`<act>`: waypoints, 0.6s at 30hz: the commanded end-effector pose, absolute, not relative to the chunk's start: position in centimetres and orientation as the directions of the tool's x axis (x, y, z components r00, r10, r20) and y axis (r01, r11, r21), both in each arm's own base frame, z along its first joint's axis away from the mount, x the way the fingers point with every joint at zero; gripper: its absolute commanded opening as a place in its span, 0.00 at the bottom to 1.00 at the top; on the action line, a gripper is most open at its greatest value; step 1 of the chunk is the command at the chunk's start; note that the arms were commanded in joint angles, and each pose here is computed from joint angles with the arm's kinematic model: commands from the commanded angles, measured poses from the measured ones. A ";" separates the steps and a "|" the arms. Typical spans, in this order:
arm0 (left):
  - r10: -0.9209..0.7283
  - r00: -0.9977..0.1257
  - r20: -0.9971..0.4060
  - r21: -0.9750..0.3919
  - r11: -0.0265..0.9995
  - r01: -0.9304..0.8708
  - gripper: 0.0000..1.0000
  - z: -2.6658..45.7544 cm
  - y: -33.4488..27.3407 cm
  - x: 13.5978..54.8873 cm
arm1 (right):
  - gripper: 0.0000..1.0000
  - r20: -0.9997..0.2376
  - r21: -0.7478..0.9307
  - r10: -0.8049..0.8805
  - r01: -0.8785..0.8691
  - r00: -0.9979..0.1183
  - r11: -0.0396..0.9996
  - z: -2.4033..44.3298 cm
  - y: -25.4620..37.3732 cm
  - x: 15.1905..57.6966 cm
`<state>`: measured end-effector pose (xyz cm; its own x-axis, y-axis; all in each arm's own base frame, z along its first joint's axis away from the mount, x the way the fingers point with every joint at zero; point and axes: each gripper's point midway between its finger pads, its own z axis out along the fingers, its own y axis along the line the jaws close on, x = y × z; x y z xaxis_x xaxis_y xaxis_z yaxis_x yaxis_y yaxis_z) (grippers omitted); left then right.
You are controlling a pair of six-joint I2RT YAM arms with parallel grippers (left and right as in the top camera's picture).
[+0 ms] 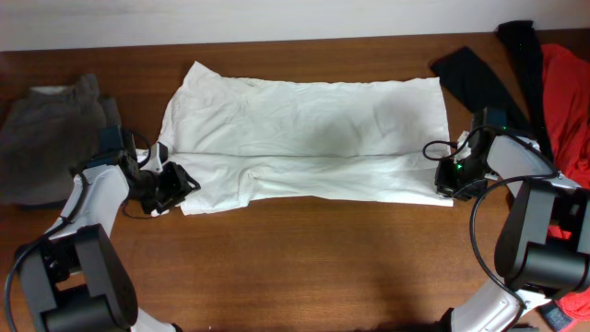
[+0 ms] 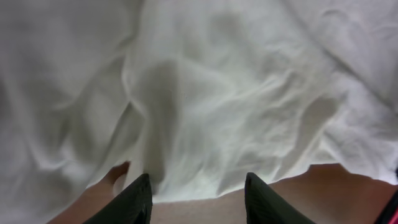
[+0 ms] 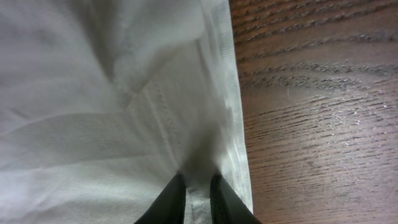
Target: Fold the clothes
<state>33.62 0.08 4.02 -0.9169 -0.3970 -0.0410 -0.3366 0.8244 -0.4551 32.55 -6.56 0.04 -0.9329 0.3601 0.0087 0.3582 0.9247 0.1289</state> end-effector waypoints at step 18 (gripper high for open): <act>-0.337 -0.936 -0.102 -0.283 0.912 -0.298 0.39 2.6 1.1 33.8 | 0.20 0.053 0.115 0.364 0.368 -0.930 0.923 -1.0 -6.6 31.7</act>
